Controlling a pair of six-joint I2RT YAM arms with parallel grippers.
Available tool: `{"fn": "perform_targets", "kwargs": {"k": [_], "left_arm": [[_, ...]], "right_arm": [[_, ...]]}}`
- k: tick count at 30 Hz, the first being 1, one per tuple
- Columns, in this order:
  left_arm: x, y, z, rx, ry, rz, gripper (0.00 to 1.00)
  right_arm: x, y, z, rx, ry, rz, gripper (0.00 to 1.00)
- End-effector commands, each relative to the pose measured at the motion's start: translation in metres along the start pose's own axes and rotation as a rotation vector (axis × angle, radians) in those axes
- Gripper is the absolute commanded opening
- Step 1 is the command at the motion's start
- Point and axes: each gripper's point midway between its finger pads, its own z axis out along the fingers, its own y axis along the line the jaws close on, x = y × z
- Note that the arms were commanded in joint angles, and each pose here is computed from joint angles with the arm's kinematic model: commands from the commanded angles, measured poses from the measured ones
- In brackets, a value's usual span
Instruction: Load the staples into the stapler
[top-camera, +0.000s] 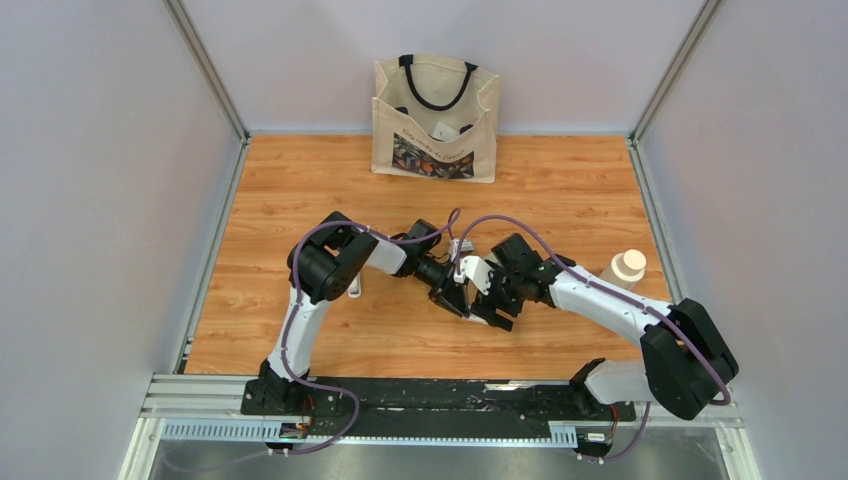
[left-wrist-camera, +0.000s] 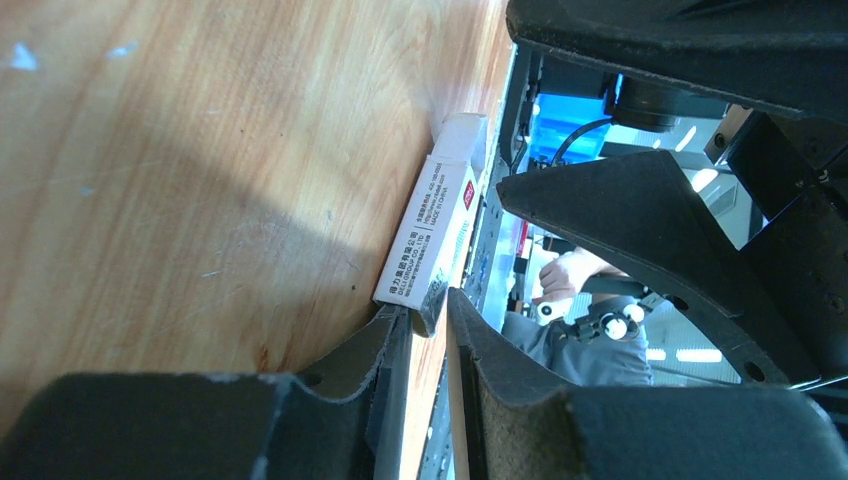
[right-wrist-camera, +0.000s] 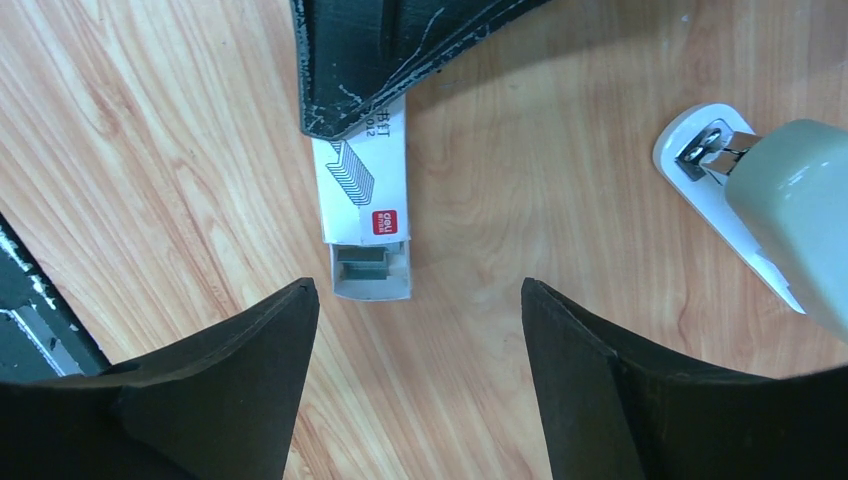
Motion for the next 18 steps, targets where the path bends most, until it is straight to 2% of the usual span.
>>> {"fn": "perform_targets", "kwargs": {"k": [1,14,18], "left_arm": [[0.004,0.020,-0.001,-0.080,-0.012,-0.033,0.27],[0.004,0.019,-0.002,-0.087,-0.012,-0.034,0.24],[0.004,0.018,-0.002,-0.085,-0.010,-0.034,0.23]], "right_arm": [[-0.003,0.004,0.001,-0.033,-0.012,-0.020,0.78],[-0.001,-0.006,0.010,0.011,0.003,-0.004,0.78],[-0.002,-0.008,0.012,0.020,-0.001,-0.005,0.76]]}}
